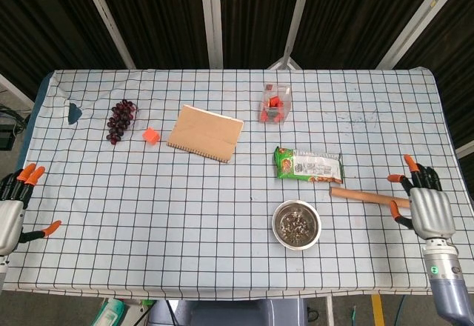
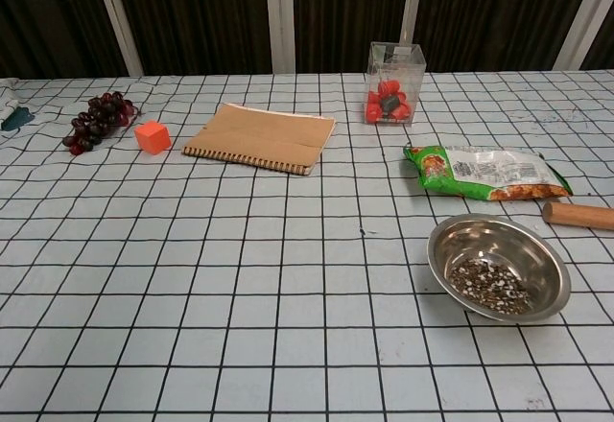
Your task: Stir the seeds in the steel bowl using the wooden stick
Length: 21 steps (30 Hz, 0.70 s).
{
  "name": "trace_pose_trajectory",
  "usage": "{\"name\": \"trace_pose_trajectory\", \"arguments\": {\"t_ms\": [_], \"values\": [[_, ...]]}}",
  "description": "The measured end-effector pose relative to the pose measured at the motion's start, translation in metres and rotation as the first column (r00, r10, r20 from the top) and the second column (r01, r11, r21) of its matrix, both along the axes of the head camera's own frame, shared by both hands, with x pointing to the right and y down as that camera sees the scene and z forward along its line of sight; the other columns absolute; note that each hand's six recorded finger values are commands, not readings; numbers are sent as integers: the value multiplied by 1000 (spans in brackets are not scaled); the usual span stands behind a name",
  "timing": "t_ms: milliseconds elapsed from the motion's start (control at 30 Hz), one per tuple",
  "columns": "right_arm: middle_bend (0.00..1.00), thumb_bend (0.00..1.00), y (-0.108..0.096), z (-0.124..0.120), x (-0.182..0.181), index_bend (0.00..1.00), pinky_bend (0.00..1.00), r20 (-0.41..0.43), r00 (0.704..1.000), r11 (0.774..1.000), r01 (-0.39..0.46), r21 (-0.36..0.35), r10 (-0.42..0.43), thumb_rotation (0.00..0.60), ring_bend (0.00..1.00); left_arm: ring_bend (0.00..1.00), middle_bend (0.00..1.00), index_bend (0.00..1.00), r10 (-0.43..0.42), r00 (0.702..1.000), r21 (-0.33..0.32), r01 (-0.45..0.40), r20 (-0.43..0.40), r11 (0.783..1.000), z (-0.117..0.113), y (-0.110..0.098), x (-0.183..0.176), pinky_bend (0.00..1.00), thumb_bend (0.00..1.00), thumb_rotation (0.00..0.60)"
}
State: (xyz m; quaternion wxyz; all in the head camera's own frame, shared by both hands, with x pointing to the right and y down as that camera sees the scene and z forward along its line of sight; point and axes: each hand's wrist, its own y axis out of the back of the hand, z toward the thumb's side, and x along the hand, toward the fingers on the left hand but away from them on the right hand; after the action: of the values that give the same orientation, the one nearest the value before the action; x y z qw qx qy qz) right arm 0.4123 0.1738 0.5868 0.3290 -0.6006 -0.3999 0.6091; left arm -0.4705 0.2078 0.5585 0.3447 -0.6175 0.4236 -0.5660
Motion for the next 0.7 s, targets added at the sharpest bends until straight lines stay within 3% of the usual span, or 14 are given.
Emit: {"name": "trace_pose_trajectory", "arguments": {"t_ms": [467, 700], "values": [[31, 450, -5, 54, -35, 357, 0, -2, 1000, 996, -3, -92, 3, 600, 0, 0, 0, 0, 4, 1000, -22, -4, -18, 1000, 2, -1, 0, 0, 80, 600], [33, 298, -5, 66, -42, 354, 0, -21, 1000, 995, 14, -100, -16, 600, 0, 0, 0, 0, -2, 1000, -28, 1, -26, 1000, 2, -2, 0, 0, 80, 600]]}}
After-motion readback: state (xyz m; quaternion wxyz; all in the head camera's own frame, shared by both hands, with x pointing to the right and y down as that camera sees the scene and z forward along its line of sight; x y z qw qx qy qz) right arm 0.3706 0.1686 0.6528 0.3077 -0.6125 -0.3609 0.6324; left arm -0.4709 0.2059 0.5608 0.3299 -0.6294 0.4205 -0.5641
